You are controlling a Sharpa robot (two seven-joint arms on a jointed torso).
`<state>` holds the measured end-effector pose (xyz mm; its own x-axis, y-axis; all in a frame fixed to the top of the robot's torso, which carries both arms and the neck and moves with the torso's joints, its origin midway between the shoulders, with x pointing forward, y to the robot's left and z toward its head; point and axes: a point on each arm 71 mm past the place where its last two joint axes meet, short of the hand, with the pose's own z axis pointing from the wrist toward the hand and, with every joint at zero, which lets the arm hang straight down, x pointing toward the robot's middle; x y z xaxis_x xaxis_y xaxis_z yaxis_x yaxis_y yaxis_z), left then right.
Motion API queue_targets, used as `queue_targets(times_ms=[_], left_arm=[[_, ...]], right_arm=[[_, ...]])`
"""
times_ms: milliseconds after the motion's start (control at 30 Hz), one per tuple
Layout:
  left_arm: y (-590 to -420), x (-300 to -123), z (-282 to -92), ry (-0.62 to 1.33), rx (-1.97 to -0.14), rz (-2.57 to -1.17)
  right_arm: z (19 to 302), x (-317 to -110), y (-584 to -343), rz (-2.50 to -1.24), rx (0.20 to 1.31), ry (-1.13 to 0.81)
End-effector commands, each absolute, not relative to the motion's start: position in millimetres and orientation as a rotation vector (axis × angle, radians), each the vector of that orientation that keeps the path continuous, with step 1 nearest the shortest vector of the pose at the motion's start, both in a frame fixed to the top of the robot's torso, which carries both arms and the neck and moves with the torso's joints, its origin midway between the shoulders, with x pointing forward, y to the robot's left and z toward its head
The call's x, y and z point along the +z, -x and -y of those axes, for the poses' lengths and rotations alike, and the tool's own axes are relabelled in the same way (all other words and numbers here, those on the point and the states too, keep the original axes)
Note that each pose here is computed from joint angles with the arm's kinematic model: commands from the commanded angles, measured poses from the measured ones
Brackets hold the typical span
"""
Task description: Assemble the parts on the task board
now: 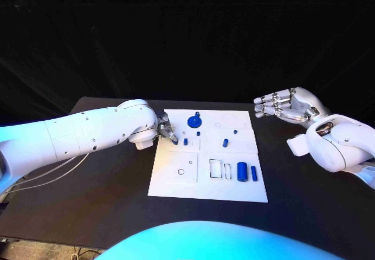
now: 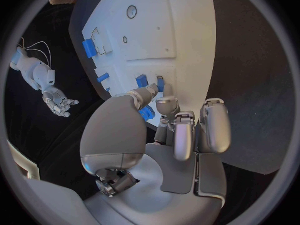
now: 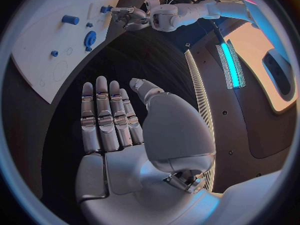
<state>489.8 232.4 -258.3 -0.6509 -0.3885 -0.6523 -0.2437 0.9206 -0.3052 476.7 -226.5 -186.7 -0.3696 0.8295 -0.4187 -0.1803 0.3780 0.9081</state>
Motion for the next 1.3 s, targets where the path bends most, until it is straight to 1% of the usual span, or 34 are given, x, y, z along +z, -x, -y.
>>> queue_targets(times_ms=[33, 667, 1033, 1300], left_arm=[[-486.3, -262.3, -231.5, 0.407, -0.223, -2.356], [-488.6, -262.7, -229.7, 0.365, -0.222, -2.364], [-492.8, -263.6, -221.4, 0.274, -0.170, -2.429], [-494.9, -263.9, -218.8, 0.251, -0.140, -2.455]], right_arm=[[224.9, -186.7, -475.9, -1.594, 1.224, -0.582], [224.4, -188.4, -475.5, -1.597, 1.224, -0.583], [224.2, -188.5, -475.1, -1.597, 1.225, -0.584], [224.1, -188.5, -475.1, -1.597, 1.225, -0.584]])
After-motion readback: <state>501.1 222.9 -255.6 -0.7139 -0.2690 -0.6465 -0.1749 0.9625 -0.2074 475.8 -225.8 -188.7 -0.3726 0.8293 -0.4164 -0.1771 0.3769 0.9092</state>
